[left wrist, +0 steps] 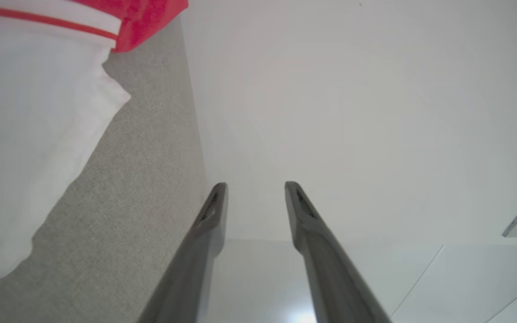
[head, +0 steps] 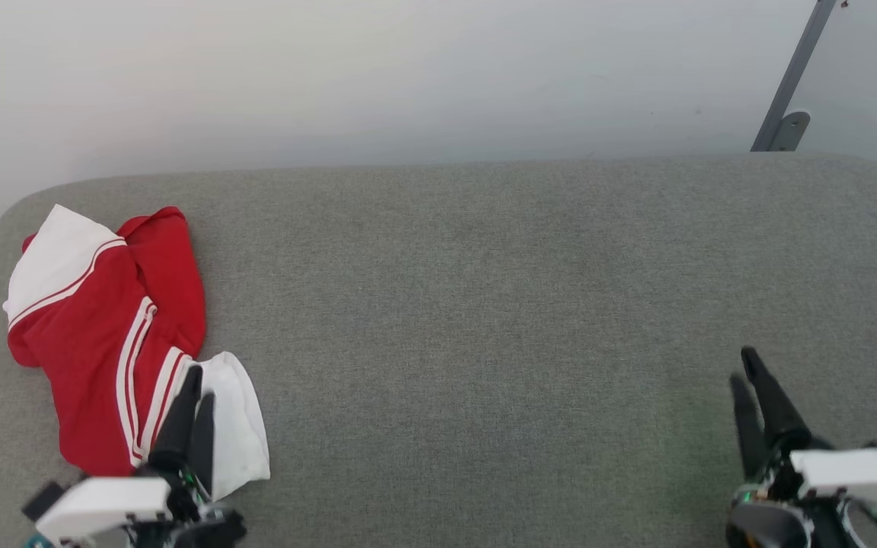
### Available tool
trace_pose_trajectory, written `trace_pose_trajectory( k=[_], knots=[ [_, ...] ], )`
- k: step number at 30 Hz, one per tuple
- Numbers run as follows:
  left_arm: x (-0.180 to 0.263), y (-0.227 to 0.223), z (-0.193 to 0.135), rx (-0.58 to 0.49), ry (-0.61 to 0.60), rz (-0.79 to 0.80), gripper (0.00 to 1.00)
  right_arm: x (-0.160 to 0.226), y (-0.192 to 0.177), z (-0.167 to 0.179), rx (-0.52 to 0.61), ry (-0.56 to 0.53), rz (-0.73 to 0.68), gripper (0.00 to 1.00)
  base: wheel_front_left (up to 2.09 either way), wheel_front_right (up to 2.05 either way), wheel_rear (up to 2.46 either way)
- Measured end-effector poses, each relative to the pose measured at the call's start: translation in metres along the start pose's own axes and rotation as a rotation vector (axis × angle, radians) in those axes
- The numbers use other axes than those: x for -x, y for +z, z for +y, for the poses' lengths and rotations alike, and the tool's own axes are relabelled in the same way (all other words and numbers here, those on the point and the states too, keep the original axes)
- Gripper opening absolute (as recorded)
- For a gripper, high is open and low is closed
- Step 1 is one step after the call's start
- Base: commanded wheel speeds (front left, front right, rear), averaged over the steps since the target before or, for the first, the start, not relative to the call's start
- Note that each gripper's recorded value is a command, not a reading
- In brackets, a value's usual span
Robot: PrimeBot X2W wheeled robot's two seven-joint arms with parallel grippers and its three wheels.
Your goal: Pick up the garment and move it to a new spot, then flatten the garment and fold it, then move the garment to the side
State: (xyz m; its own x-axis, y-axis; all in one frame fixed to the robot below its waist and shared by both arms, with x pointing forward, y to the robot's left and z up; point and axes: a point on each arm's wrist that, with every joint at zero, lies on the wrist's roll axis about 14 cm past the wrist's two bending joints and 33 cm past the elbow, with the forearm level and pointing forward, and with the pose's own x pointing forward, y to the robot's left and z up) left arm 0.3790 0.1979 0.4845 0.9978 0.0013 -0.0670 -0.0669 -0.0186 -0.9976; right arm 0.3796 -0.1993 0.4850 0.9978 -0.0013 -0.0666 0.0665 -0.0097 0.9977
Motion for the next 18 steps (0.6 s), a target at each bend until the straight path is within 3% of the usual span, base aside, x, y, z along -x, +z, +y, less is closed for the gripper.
trace_pose_trajectory(
  k=[4,10,18],
  knots=[
    [0.007,-0.001,0.017,0.01,0.048,-0.003,1.0,0.007,0.0,-0.017,-0.006,-0.049,-0.003,1.0,0.0,0.0,0.0],
    [0.006,0.002,0.014,-0.028,0.043,-0.02,1.0,0.003,0.005,-0.012,0.021,-0.039,-0.016,1.0,0.0,0.0,0.0],
    [0.0,0.008,0.003,-0.231,0.022,-0.033,1.0,-0.004,0.01,-0.002,0.201,-0.021,-0.014,1.0,0.0,0.0,0.0]
  ],
)
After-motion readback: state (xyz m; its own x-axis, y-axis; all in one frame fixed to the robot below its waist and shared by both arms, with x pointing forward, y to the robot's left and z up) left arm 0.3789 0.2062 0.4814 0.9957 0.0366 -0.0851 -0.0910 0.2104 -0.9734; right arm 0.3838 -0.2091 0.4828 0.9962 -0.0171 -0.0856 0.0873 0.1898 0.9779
